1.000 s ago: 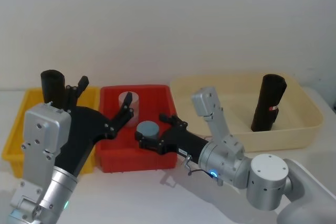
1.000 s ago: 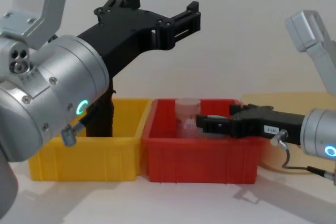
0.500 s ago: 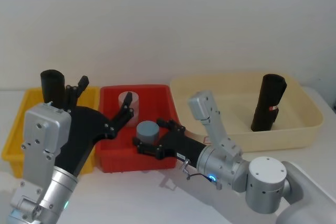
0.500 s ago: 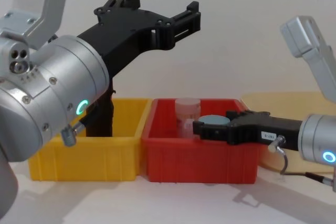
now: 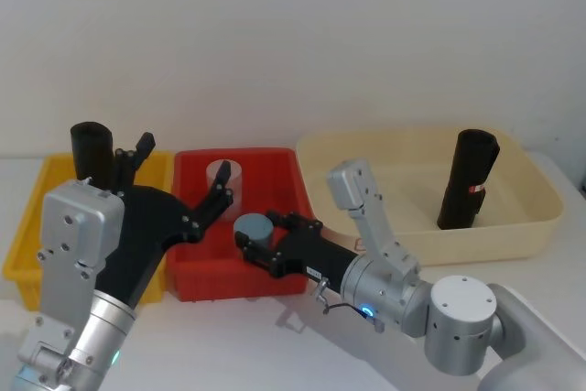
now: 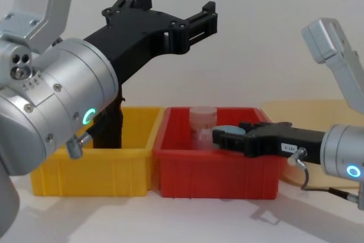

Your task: Pick up the garbage bag with the one hand and transfer it to the other hand.

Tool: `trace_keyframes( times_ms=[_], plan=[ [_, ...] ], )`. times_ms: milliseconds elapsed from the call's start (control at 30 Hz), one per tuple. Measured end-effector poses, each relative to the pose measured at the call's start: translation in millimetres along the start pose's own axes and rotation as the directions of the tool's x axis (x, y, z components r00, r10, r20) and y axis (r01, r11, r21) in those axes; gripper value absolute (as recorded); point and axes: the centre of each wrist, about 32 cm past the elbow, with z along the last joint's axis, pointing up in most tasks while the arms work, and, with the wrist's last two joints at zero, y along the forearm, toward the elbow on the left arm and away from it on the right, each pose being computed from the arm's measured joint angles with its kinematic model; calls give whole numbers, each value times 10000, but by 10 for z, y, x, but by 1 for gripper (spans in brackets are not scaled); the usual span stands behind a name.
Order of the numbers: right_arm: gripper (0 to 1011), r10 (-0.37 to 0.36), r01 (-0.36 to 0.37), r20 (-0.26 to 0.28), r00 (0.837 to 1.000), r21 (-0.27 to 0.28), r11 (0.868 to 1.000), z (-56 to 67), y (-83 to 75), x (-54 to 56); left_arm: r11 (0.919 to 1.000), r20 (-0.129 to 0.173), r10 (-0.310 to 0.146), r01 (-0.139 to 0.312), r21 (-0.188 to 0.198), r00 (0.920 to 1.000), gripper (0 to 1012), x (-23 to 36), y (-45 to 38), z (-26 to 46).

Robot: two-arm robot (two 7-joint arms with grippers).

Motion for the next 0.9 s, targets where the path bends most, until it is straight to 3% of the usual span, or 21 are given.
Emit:
trace_keyframes(
  times_ms=[100, 333, 567, 733, 900],
  plan=[
    [641, -48, 48, -50, 10000, 74, 10000, 3, 3, -4, 10000, 1, 1, -1, 1, 10000, 1000, 0, 0, 0],
    [642, -152, 162, -230, 9996, 450, 9989, 42, 8, -10, 10000, 0, 0, 0, 0, 10000, 1000, 0, 0, 0],
    [642, -348, 416, -566, 9978, 1236, 9915, 169, -10, 13, 10000, 0, 1, -1, 0, 10000, 1001, 0, 0, 0],
    [641, -603, 738, -772, 9952, 1865, 9797, 290, -45, 66, 10000, 0, 0, 0, 0, 10000, 1001, 0, 0, 0],
    [642, -1070, 1258, -869, 9905, 2526, 9594, 441, -109, 176, 10000, 0, 0, 0, 0, 10000, 1000, 0, 0, 0]
  ],
)
